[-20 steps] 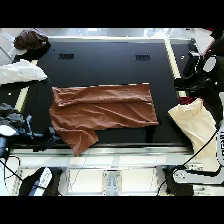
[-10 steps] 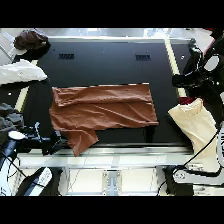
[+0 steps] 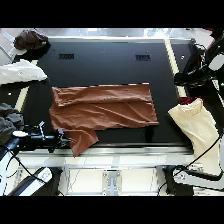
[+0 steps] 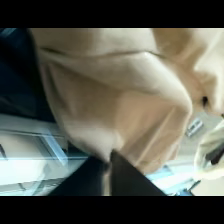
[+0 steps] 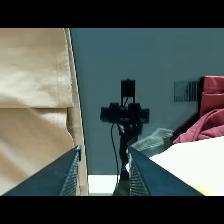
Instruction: Fold the shirts.
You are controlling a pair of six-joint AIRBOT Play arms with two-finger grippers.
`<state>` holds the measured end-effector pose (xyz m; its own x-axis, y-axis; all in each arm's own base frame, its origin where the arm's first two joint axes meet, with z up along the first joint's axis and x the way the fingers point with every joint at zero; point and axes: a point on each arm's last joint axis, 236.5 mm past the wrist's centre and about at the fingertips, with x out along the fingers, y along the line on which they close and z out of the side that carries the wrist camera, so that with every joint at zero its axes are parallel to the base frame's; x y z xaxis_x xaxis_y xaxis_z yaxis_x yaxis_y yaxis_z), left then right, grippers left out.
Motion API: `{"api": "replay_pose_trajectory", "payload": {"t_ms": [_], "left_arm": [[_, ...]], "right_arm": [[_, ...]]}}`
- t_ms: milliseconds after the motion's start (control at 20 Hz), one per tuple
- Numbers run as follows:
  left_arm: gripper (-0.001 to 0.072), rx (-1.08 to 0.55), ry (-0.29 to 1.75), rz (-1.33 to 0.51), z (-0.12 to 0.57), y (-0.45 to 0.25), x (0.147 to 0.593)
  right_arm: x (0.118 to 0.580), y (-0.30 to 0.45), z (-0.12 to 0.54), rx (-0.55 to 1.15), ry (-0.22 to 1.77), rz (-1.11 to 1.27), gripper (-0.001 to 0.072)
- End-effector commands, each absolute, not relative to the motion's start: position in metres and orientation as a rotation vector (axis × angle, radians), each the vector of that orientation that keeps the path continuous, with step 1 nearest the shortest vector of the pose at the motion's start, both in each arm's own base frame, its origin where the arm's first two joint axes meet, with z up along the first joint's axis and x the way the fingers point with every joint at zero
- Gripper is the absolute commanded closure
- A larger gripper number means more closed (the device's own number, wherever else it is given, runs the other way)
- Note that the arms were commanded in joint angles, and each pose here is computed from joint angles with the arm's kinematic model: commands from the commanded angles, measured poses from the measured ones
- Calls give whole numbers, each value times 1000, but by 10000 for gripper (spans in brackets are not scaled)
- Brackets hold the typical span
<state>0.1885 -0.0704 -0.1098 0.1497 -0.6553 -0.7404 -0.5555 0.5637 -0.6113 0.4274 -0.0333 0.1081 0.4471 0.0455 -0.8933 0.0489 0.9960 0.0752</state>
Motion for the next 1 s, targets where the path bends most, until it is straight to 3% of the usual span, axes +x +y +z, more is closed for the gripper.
{"api": "replay_pose_trajectory", "payload": {"t_ms": [0, 100, 250, 400, 600, 900, 950], "left_arm": [[696, -1051, 1516, -175, -106, -77, 185], [696, -1051, 1520, -185, -105, -78, 184], [696, -1011, 1497, -212, -102, -77, 186], [696, -991, 1471, -215, -98, -76, 188], [696, -995, 1421, -219, -90, -76, 197], [696, -998, 1412, -220, -89, -76, 198], [696, -998, 1412, -220, -89, -76, 198]], "right_arm": [[411, -35, 133, 51, 1077, 2, 387], [379, -31, 131, 34, 1149, 22, 387], [319, -19, 50, 107, 1305, 18, 387], [283, 28, -29, 465, 1260, -16, 387], [266, 82, -70, 873, 1234, 11, 385], [274, 86, -80, 928, 1215, 10, 358], [275, 84, -85, 932, 1222, -2, 284]]}}
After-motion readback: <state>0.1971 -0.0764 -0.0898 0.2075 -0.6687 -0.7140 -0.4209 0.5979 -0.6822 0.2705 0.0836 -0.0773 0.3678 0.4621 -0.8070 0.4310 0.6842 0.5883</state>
